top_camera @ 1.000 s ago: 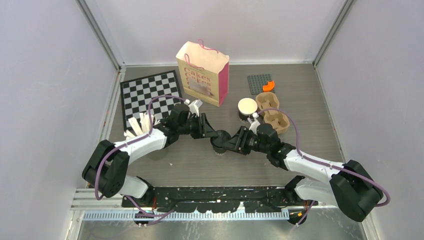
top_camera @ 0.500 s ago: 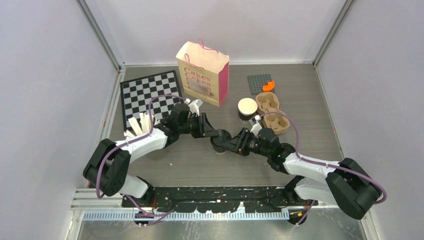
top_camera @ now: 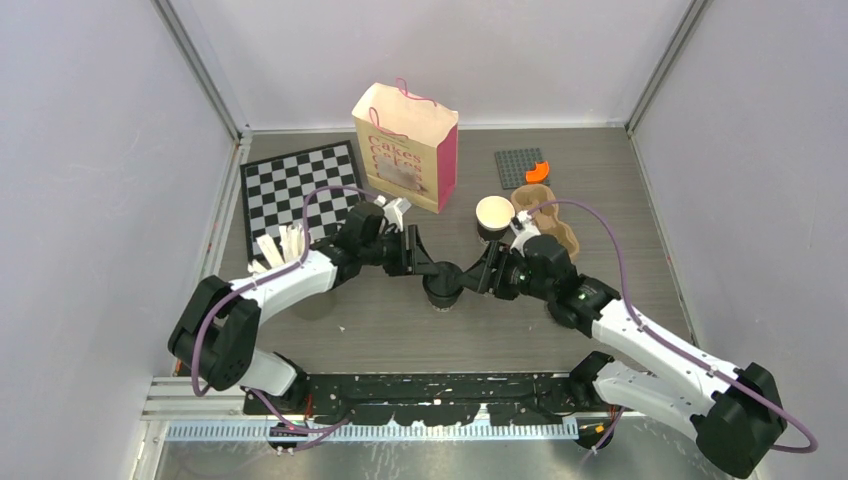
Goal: Pack the takeout coffee
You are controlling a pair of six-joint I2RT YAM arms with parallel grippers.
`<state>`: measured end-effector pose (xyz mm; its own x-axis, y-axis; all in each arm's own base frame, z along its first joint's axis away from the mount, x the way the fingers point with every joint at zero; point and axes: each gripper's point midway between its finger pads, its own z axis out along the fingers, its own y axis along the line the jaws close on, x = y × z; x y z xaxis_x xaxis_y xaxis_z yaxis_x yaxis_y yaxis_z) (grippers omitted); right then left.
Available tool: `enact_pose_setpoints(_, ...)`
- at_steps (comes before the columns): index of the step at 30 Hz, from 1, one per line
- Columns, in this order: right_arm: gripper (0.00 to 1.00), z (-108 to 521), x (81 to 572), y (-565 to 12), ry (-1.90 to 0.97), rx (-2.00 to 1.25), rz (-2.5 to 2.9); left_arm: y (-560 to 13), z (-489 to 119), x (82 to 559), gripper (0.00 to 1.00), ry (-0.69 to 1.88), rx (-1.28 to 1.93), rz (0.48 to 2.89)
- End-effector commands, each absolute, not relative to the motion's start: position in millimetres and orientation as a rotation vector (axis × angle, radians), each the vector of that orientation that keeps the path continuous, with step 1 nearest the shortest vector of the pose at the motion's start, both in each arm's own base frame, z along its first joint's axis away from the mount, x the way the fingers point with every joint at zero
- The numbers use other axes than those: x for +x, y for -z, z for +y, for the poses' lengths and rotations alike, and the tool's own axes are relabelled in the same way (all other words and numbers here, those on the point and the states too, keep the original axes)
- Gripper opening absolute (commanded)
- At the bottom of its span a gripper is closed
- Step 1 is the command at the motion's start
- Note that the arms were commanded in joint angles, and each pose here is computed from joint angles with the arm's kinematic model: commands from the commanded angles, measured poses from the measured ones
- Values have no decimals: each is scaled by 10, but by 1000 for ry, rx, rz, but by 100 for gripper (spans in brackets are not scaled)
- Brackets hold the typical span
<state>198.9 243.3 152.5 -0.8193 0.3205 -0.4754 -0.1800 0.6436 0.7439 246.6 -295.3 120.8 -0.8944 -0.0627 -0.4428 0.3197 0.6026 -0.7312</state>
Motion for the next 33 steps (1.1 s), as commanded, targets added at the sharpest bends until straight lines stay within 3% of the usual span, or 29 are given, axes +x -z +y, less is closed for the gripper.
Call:
enact_pose_setpoints(1, 64, 2185, 2070, -1651, -869, -13, 2289, -1364, -2950, 2475, 51, 1174, 275, 2418)
enact_pose_setpoints(7, 58, 2195, 2247, -1783, -731, -157, 2312, -1625, -2932, 2541, 59, 1128, 320, 2375)
enact_pose_setpoints(33, 50, 2603, 2562, -1449, -691, -430, 2441, -2768, -2130, 1983, 58, 902, 381, 2120)
